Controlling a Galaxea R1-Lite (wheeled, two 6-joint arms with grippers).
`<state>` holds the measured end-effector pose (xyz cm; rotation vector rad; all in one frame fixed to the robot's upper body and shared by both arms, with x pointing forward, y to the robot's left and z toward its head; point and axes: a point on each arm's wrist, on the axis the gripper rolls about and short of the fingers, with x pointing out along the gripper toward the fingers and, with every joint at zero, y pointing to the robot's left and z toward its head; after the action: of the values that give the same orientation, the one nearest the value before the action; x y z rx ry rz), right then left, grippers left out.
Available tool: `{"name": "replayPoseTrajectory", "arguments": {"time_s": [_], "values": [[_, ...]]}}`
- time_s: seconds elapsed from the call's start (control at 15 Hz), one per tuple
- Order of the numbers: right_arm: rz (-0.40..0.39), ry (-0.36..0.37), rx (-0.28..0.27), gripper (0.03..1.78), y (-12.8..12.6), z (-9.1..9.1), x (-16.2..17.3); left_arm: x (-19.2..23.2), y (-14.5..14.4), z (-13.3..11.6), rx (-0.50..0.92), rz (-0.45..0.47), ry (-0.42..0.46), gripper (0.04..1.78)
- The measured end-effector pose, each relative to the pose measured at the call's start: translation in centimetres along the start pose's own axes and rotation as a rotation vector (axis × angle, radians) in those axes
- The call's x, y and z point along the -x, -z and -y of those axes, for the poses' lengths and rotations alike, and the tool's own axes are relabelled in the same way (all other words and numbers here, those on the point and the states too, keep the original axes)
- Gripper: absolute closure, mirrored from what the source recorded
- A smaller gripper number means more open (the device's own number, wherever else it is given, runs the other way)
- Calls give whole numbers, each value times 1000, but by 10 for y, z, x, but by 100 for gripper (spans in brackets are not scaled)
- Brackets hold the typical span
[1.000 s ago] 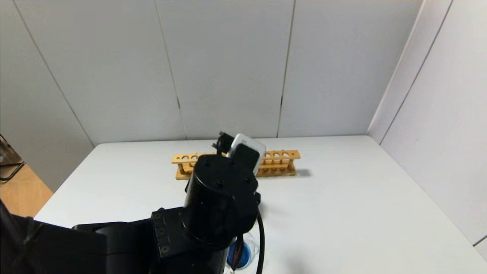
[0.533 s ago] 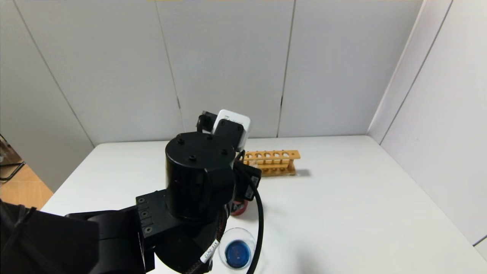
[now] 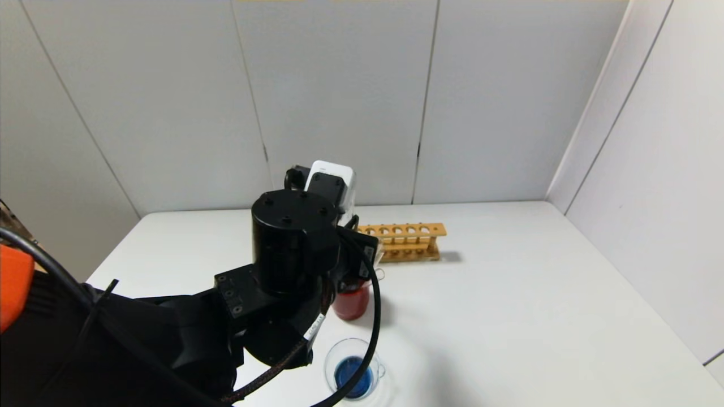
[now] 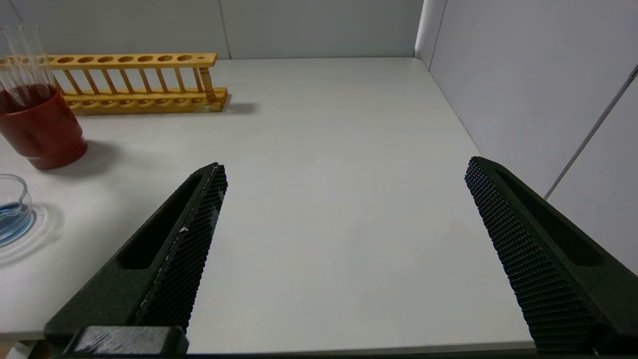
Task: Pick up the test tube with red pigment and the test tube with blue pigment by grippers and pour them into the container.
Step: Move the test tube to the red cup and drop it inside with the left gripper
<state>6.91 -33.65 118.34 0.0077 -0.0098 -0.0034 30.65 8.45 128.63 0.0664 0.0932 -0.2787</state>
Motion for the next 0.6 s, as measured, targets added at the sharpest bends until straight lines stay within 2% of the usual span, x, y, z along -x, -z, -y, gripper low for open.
{"name": "replayPoseTrajectory", "arguments": {"time_s": [0.6], "values": [[0,0,0,7,0,0,0,-32,37,3,13,-46,-33,152]]}}
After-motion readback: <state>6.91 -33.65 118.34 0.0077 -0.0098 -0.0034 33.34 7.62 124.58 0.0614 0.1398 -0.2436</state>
